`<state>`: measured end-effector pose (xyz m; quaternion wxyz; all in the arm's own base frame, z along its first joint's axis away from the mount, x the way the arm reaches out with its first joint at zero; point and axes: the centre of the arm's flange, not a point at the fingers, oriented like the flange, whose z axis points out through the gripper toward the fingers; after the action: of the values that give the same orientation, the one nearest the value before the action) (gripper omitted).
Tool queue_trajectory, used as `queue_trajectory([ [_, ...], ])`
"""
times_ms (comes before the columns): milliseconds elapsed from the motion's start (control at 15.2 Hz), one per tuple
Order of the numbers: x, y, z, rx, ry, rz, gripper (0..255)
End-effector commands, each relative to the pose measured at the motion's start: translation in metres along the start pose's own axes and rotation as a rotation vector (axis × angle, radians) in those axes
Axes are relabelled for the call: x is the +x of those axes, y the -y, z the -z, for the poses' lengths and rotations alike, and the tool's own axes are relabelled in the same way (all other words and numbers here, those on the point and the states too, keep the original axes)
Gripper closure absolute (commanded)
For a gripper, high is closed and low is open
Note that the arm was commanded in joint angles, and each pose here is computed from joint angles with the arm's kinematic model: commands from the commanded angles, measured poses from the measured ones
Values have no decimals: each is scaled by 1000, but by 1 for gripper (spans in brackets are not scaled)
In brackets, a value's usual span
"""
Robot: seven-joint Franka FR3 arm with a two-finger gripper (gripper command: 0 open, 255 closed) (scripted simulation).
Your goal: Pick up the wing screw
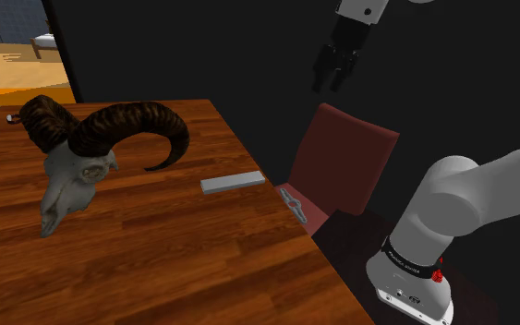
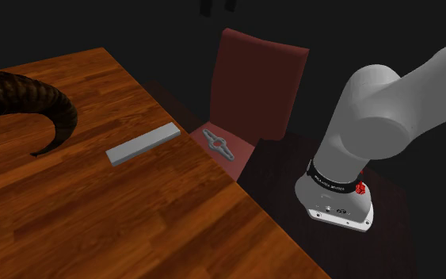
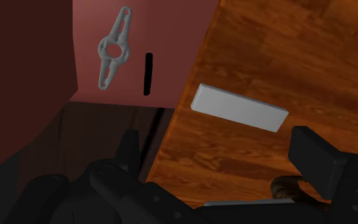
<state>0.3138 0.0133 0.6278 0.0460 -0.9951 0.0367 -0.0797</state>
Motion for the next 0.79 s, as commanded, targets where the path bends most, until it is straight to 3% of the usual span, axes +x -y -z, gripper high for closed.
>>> queue_trajectory([
  [0, 0, 0, 0, 0, 0, 0, 0],
  [726, 5, -31, -141, -33, 41, -42, 0],
])
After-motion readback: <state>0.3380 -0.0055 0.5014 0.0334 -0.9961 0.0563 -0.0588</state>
